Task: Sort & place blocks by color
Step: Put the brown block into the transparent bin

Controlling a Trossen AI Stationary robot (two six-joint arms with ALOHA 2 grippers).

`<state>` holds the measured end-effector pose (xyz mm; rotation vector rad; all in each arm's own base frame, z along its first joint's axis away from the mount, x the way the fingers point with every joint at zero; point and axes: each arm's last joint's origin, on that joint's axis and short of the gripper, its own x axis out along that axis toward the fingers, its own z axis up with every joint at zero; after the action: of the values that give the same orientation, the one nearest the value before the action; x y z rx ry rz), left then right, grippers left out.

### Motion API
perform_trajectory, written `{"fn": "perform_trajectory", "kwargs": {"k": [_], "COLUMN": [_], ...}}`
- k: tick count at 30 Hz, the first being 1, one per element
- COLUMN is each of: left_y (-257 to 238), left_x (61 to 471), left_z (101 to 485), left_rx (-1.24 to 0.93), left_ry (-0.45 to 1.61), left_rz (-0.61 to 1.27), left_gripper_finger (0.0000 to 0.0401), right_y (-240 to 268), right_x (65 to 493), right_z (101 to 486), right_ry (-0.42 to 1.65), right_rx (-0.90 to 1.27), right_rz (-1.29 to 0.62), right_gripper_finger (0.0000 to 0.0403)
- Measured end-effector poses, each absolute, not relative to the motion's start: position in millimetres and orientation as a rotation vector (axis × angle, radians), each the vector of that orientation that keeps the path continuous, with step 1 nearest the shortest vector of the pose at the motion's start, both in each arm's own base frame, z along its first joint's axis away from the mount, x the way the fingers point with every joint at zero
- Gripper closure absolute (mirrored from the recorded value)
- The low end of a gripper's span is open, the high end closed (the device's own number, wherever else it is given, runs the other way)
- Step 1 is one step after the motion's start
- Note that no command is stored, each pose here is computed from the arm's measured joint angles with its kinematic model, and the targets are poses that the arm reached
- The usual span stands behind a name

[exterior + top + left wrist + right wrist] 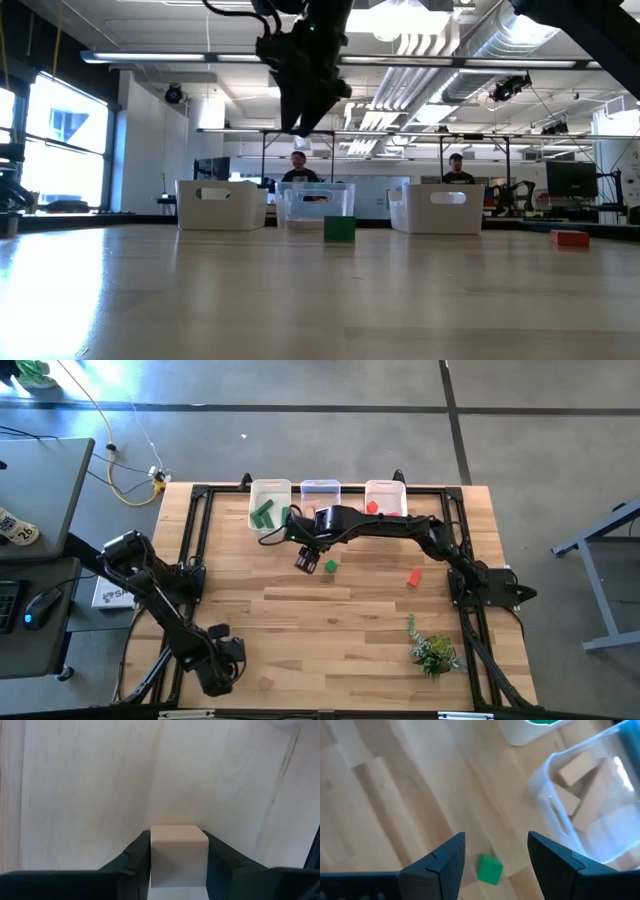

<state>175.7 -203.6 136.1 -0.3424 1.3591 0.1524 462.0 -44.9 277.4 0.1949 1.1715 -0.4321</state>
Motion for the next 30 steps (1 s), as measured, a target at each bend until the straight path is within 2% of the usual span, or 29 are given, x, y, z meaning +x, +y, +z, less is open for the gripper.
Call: {"fn": "perform_trajectory", "kwargs": {"k": [14,24,30], "left_y": [-159.1,-113.7,-88.9], "left_x": [183.7,190.0,186.8], "left_z": [171.8,212.2,235.7], "left_rx": [-0.246,-0.181,-0.16], "left_ry": [1.31,1.112,0.988], "left_rz": [0.182,0.212,0.233], "left_gripper_finger": [0.0292,0.0292,0.0292], "right_y": [-38.9,-35.6,-33.7], "right_x": [463.9,465.4,467.5], "right_z": [277.6,279.0,294.0], "right_ry": [1.18,1.175,1.123], "right_rx": [0.313,0.419,0.459], "right_rz": [-0.278,-0.199,-0.125], "right_gripper_finger": [0.0201,0.0201,0.0201]}}
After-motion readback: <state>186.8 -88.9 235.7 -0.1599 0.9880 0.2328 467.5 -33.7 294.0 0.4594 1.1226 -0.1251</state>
